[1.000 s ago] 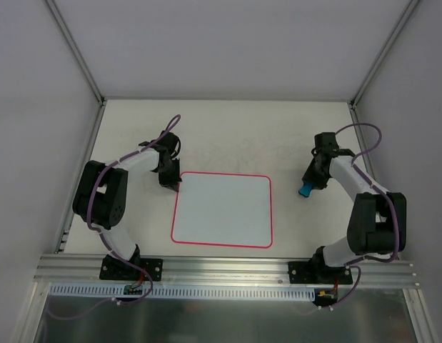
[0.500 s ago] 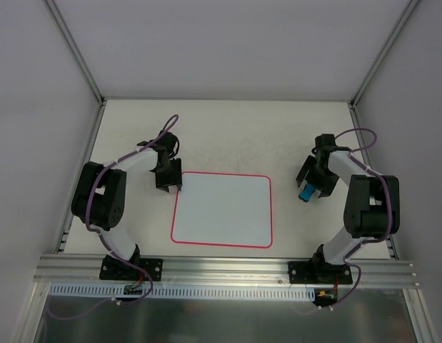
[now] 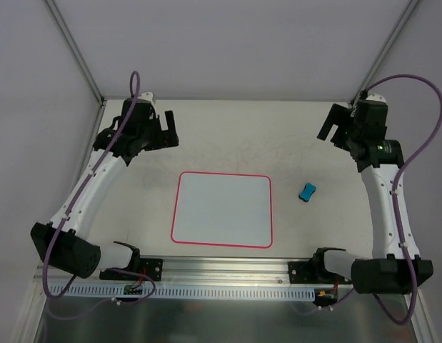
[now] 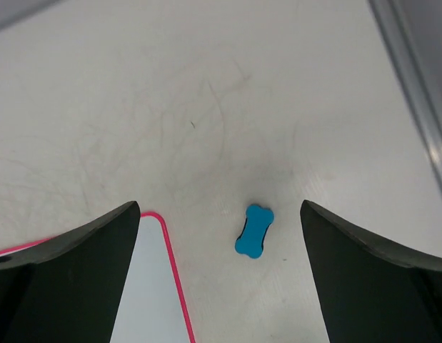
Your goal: Erase the whiteboard
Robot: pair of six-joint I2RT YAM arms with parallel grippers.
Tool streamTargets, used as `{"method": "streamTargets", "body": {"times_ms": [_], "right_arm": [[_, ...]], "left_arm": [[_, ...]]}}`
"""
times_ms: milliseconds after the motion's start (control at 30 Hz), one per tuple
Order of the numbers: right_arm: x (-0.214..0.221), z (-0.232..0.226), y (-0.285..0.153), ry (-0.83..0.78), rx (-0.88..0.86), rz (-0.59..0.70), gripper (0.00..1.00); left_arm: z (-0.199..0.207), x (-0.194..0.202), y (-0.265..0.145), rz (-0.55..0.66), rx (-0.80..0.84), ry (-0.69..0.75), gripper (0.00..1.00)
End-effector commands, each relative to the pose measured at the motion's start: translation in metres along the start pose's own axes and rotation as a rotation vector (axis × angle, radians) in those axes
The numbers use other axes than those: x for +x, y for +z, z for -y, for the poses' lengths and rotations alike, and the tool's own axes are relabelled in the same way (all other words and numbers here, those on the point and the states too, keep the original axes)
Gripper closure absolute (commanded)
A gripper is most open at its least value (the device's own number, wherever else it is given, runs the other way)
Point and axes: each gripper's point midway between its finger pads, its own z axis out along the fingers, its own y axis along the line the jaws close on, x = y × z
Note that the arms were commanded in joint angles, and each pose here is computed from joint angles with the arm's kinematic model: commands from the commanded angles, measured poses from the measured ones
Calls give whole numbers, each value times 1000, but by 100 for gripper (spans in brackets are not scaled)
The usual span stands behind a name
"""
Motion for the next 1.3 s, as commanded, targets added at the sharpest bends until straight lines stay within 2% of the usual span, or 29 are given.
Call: {"method": "streamTargets", "body": {"times_ms": [0, 67, 200, 333, 500, 600, 733, 1267], "right_arm": [[-53, 5, -65, -98, -12, 202, 1], [-70, 6, -90, -120, -18, 283, 1], [-101, 11, -147, -166, -17, 451, 1], [-117, 17, -203, -210, -20, 609, 1], [-125, 24, -248, -213, -20, 754, 1], [-126, 27, -262, -214, -24, 814, 1], [-126, 26, -262, -212, -29, 826, 1], [-126, 18, -259, -212, -68, 825, 1]], "left_arm": [[-11, -53, -70, 230, -58, 34, 1], [-15, -70, -97, 321, -77, 37, 1], [-31, -110, -181, 568, -147, 59, 1], [-49, -126, -247, 735, -218, 46, 1], [-60, -127, -312, 883, -227, 45, 1], [-62, -125, -331, 924, -221, 53, 1], [-61, -121, -345, 956, -193, 52, 1], [-64, -113, -336, 938, -197, 47, 1]]}}
